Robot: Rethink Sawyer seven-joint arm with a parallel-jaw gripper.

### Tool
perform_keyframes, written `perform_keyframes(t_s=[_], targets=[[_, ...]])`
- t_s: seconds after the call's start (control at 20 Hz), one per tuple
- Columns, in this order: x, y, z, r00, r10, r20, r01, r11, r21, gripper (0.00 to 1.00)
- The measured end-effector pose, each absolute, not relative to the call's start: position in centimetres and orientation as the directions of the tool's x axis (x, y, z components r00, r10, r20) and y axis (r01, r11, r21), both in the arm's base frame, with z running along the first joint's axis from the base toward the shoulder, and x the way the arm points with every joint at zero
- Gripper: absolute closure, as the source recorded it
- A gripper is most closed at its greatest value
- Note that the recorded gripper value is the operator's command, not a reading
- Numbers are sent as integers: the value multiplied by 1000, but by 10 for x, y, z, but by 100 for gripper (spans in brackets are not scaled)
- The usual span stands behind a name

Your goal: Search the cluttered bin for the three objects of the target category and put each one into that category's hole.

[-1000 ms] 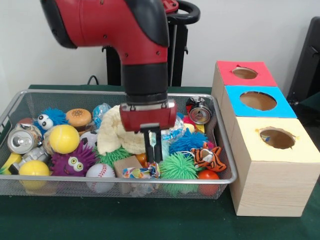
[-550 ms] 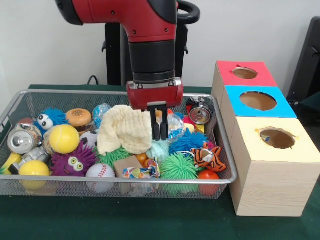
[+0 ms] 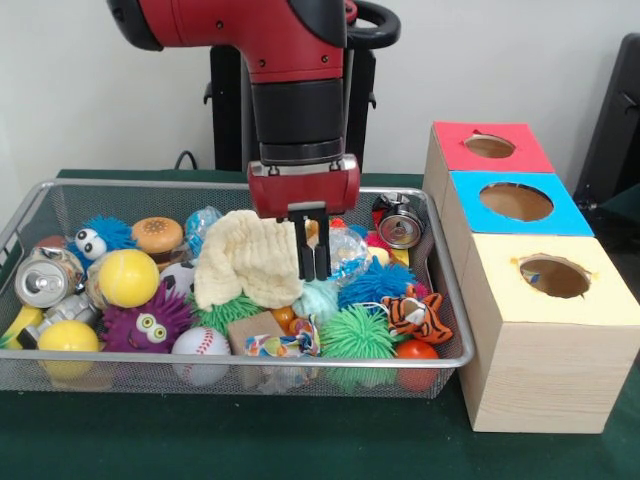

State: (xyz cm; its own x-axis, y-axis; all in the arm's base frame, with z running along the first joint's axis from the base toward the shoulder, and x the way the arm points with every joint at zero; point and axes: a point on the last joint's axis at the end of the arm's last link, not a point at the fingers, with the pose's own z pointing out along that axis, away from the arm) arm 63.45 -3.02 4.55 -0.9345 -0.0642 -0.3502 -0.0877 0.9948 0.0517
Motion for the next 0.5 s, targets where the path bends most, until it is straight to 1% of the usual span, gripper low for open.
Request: perform_keyframes(t_s=[0.25,0.3,0.5], targets=[[643,-31,44,-903,-54,-426,-80,996,42,100],[645,-31,43,-892,-50,-449,-76,996,40,0],[645,-31,41,-888,-48,-458,-75,996,41,0]])
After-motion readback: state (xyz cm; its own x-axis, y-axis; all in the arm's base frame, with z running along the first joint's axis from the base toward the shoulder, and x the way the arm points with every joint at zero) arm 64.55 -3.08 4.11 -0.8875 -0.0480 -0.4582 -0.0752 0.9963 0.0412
